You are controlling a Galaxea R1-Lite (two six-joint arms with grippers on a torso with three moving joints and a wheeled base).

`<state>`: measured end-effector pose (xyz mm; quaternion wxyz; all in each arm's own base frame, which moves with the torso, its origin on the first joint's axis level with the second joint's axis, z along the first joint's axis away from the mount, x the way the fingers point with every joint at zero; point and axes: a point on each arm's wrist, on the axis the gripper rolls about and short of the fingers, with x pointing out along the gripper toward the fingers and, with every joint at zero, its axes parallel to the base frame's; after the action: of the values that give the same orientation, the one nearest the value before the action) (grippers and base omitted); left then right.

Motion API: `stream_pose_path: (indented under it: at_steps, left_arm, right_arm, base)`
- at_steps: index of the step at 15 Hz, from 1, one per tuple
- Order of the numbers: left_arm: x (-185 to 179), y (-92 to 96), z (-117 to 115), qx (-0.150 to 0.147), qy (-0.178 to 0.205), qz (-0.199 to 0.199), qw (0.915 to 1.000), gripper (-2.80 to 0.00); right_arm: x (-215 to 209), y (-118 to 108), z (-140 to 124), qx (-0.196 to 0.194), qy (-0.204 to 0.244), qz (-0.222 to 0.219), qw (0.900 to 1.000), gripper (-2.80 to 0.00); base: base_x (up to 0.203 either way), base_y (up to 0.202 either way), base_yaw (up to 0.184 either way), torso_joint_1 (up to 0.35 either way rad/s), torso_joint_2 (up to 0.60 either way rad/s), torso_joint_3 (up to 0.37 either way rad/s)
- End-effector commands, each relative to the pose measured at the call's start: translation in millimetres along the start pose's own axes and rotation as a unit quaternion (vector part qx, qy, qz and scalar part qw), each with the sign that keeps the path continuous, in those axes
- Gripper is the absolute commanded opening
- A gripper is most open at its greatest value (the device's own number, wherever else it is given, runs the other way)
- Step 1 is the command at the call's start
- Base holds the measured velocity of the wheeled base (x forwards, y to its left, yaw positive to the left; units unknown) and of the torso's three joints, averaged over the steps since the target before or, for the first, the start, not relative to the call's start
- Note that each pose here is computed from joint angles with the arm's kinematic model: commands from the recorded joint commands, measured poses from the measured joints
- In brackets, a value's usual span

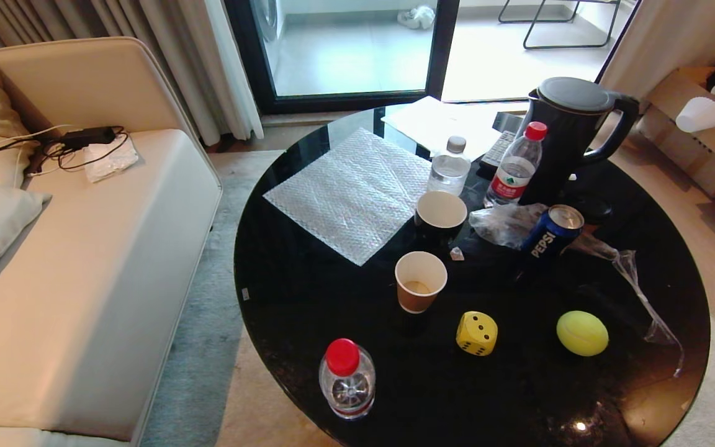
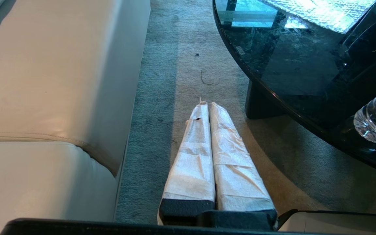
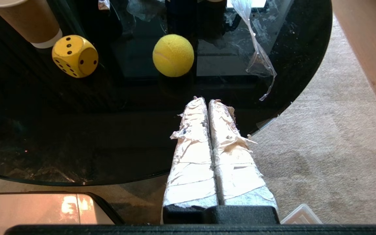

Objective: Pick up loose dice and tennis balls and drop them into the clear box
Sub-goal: Pick up the ball on the table

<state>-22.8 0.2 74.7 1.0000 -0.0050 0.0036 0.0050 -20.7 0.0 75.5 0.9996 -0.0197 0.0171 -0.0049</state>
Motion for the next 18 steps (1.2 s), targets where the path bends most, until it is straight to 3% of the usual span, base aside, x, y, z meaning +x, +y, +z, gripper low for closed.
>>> stream_pose_path:
  at_steps: [1, 15, 18]
  left_arm:
    - [0, 0.0, 0, 0.0, 0.001, 0.0, 1.0, -2.8]
    - [0, 0.0, 0, 0.0, 0.001, 0.0, 1.0, -2.8]
    - [0, 0.0, -1, 0.0, 0.002, 0.0, 1.0, -2.8]
  right_arm:
    - [0, 0, -1, 0.003, 0.002, -0.001, 1.0, -2.8]
    - [-1, 0, 3, 0.004, -0.003, -0.002, 1.0, -2.8]
    - [-24, -1, 36, 0.004, 0.016, 0.003, 1.0, -2.8]
  base:
    - [0.0, 0.0, 0.0, 0.002, 0.01, -0.069]
    - [0.0, 0.0, 0.0, 0.0, 0.0, -0.005]
    - [0.0, 0.0, 0.0, 0.0, 0.0, 0.0]
